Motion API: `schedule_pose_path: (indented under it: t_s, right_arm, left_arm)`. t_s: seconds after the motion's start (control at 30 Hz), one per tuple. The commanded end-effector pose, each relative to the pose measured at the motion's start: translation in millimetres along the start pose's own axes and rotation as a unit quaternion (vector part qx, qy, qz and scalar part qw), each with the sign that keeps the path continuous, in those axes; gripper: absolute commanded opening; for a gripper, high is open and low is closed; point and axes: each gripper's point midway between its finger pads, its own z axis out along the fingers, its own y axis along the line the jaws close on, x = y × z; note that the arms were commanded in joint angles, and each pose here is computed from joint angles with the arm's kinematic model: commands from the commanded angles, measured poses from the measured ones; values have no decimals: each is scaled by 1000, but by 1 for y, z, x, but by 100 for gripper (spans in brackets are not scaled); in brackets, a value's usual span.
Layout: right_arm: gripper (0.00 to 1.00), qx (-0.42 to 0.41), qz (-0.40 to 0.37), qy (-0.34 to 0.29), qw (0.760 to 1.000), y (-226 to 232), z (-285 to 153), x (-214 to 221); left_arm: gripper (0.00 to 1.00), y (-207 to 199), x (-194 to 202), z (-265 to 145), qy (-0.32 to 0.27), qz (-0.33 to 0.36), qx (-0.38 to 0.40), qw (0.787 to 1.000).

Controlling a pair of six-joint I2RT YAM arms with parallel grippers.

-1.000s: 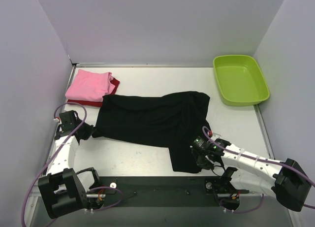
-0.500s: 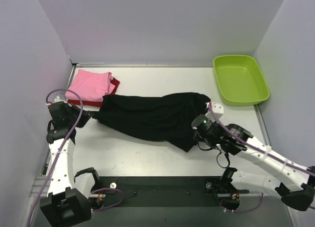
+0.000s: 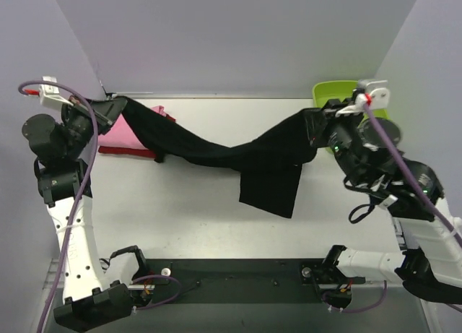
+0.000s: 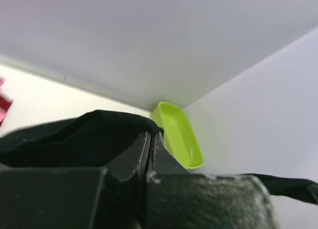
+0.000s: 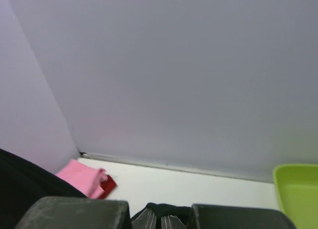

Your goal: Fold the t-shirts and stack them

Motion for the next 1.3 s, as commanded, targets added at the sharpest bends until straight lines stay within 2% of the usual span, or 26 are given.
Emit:
schedule_pose_path:
  t_s: [0.0, 0.07, 0.17, 0.23, 0.3, 0.33, 0.37, 0.4, 0.47, 0.6, 0.63, 0.67, 0.73, 0.77, 0.87, 0.93, 1.07, 1.1, 1.17, 1.2, 1.23, 1.27]
  right_arm:
    - [0, -113, 12, -80, 990, 21, -39, -82]
    - [0, -192, 34, -118, 974, 31, -76, -120]
    - [0, -301, 36, -156, 940, 45, -125, -147]
    - [0, -362, 45, -197, 910, 47, -162, -165]
    - [0, -434, 47, -235, 868, 50, -206, -179]
    - [0, -453, 50, -244, 856, 50, -220, -183]
    - [0, -489, 44, -261, 831, 53, -241, -188]
    - [0, -508, 42, -277, 815, 50, -259, -192]
    - [0, -525, 37, -309, 792, 49, -286, -201]
    - [0, -508, 17, -382, 772, 43, -337, -219]
    - [0, -498, 15, -396, 771, 42, -346, -223]
    - [0, -479, 13, -404, 779, 45, -346, -227]
    - [0, -467, 13, -423, 777, 44, -359, -234]
    - [0, -463, 17, -424, 778, 45, -357, -236]
    - [0, -442, 38, -410, 797, 44, -332, -237]
    - [0, -427, 48, -394, 813, 44, -307, -236]
    - [0, -374, 68, -320, 867, 45, -215, -211]
    - [0, -358, 75, -303, 880, 43, -194, -202]
    - [0, -303, 78, -288, 905, 31, -157, -190]
    - [0, -276, 78, -255, 923, 27, -122, -169]
    - [0, -252, 67, -244, 934, 22, -103, -160]
    - [0, -207, 68, -224, 950, 11, -73, -147]
  left_arm:
    - [0, -113, -47, -32, -57, 52, 144, 987]
    - [0, -139, -55, -45, -70, 70, 171, 980]
    - [0, -200, -62, -78, -85, 110, 254, 957]
    - [0, -236, -62, -107, -105, 136, 311, 935]
    - [0, -258, -56, -127, -101, 138, 354, 920]
    - [0, -277, -51, -146, -108, 166, 391, 899]
    - [0, -283, -50, -152, -110, 164, 402, 894]
    - [0, -290, -48, -159, -103, 147, 414, 892]
    - [0, -310, -42, -183, -105, 162, 460, 867]
    - [0, -341, -34, -227, -110, 156, 534, 824]
    - [0, -345, -37, -232, -114, 150, 534, 825]
    - [0, -355, -37, -244, -120, 160, 542, 817]
    - [0, -360, -42, -247, -121, 158, 535, 821]
    - [0, -366, -41, -260, -132, 174, 543, 811]
    - [0, -367, -46, -264, -145, 172, 532, 816]
    - [0, -357, -48, -252, -139, 157, 507, 836]
    - [0, -315, -40, -206, -128, 138, 455, 871]
    - [0, -288, -32, -178, -112, 119, 427, 889]
    - [0, -258, -23, -147, -97, 98, 401, 906]
    - [0, -247, -19, -137, -98, 94, 398, 907]
    - [0, -212, -5, -104, -74, 65, 365, 926]
    - [0, -199, 1, -92, -67, 57, 358, 929]
